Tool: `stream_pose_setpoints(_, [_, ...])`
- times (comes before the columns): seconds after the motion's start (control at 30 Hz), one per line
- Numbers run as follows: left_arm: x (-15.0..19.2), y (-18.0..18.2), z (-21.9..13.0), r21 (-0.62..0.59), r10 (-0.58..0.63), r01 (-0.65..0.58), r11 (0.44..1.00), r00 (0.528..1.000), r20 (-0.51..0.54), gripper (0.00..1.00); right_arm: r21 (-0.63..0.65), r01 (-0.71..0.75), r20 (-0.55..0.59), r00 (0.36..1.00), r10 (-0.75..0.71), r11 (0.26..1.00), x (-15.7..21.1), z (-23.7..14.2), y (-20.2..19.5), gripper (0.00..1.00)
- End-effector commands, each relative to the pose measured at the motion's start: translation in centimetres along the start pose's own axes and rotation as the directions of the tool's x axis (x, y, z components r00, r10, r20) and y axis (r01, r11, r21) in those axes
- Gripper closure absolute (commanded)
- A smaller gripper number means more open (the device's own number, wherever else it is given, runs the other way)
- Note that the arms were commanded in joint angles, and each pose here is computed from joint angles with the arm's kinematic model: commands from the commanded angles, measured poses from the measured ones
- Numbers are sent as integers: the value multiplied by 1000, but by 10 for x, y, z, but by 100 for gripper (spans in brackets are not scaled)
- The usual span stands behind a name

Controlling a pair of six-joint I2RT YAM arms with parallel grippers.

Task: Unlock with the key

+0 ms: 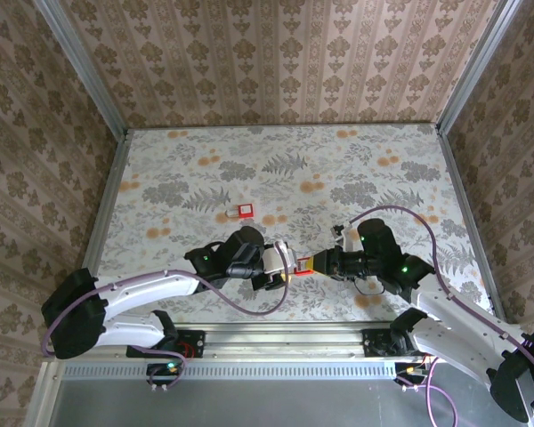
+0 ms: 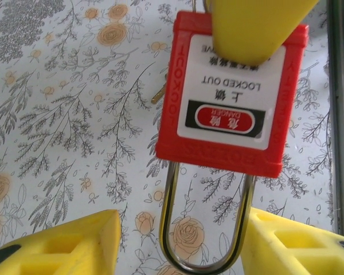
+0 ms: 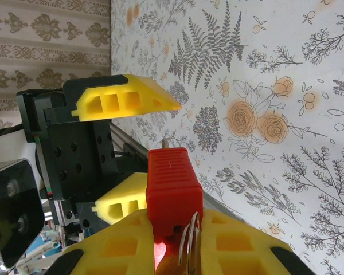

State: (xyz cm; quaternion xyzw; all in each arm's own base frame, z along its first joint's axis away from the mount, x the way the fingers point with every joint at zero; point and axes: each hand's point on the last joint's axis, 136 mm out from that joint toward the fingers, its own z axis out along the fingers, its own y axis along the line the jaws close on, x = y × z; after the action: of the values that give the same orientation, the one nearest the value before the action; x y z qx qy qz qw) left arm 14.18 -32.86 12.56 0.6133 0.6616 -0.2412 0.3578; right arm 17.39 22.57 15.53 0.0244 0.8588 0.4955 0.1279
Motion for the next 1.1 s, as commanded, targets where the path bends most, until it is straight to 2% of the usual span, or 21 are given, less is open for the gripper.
stream_pose_setpoints(0.0, [-29, -1, -4, 33, 25, -28, 999, 996, 83, 44, -43, 39, -14, 999, -40, 998, 2, -4, 12, 88])
stream_pose_setpoints(0.13, [-35, -7, -1, 61, 42, -48, 997, 995, 89, 45, -40, 42, -15, 999, -43, 998, 2, -4, 11, 88])
stream_pose_setpoints(0.2, [-35, -9, 2, 75, 43, -50, 996, 996, 82, 50, -40, 42, -15, 999, -42, 998, 2, -4, 11, 88])
stream_pose_setpoints(0.4, [-23, -14, 9, 105, 36, -39, 994, 999, 34, 76, -43, 45, -10, 999, -46, 998, 2, -6, 13, 89])
stream_pose_setpoints(0.43, [-18, -13, 10, 100, 34, -36, 994, 999, 22, 78, -44, 45, -9, 999, -46, 998, 2, -7, 13, 89])
stream_pose_setpoints(0.83, [32, 5, 13, -37, 31, -36, 999, 991, -132, 86, -23, 52, -6, 999, -52, 998, 0, -11, 12, 91])
stream_pose_setpoints(1.07, [42, 13, 5, -101, 36, -52, 994, 986, -160, 87, -22, 49, -1, 999, -49, 999, -1, -15, 10, 92])
